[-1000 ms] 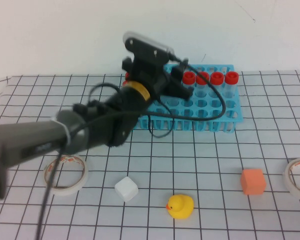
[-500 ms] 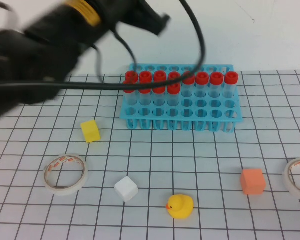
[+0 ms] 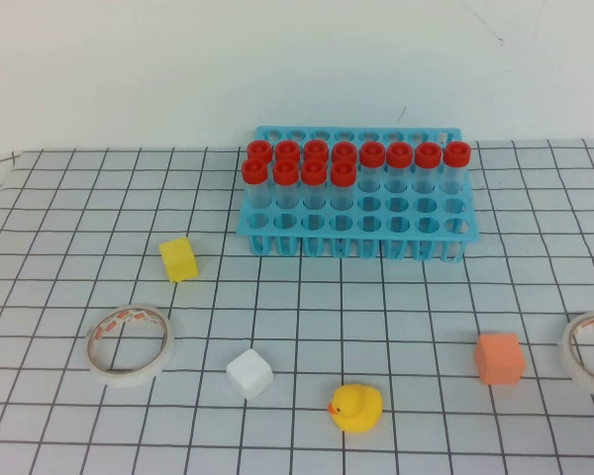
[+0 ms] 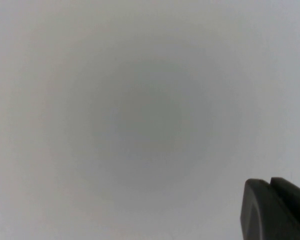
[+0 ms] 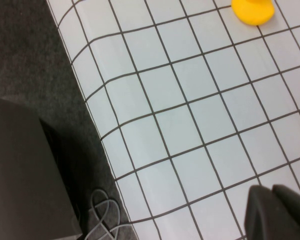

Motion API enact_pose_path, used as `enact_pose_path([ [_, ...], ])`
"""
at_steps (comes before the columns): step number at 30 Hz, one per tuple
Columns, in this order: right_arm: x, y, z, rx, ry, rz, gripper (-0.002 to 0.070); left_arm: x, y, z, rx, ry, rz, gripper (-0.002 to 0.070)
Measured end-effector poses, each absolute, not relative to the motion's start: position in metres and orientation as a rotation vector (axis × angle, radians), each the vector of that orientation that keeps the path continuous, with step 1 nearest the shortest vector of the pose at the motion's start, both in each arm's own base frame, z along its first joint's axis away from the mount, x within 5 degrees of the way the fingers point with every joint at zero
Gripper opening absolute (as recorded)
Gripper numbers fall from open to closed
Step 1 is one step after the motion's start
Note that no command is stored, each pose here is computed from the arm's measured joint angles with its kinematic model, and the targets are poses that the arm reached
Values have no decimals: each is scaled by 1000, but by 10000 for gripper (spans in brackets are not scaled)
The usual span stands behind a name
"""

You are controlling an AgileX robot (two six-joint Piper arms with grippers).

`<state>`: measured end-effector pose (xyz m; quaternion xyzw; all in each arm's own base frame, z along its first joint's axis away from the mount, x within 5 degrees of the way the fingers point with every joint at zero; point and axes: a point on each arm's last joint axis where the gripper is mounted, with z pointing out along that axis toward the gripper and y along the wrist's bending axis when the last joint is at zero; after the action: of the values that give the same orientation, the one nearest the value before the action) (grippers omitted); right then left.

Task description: Place the test tubes

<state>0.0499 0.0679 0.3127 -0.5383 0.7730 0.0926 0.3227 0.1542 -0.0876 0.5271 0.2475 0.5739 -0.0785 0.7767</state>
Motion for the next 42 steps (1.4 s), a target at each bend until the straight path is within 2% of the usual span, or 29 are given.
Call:
enact_pose_path([
  [6, 50, 68, 313, -1413, 2029, 243, -1, 136, -76, 518, 583, 1390, -154, 1],
  [14, 50, 68, 313, -1413, 2029, 243, -1, 140, -77, 500, 646, 1564, -135, 0],
  [19, 50, 68, 313, -1413, 2029, 243, -1, 138, -75, 494, 666, 1613, -119, 0],
  [24, 50, 68, 313, -1413, 2029, 243, -1, 115, -58, 478, 653, 1616, -103, -1],
  [29, 50, 68, 313, -1413, 2029, 243, -1, 80, -35, 437, 573, 1576, -97, -1],
  [33, 50, 68, 313, -1413, 2029, 243, -1, 56, -20, 378, 452, 1510, -98, -1],
  [38, 50, 68, 313, -1413, 2029, 243, -1, 45, -13, 323, 281, 1467, -122, -1],
  [42, 50, 68, 313, -1413, 2029, 243, -1, 45, -9, 284, 128, 1515, -141, -1],
])
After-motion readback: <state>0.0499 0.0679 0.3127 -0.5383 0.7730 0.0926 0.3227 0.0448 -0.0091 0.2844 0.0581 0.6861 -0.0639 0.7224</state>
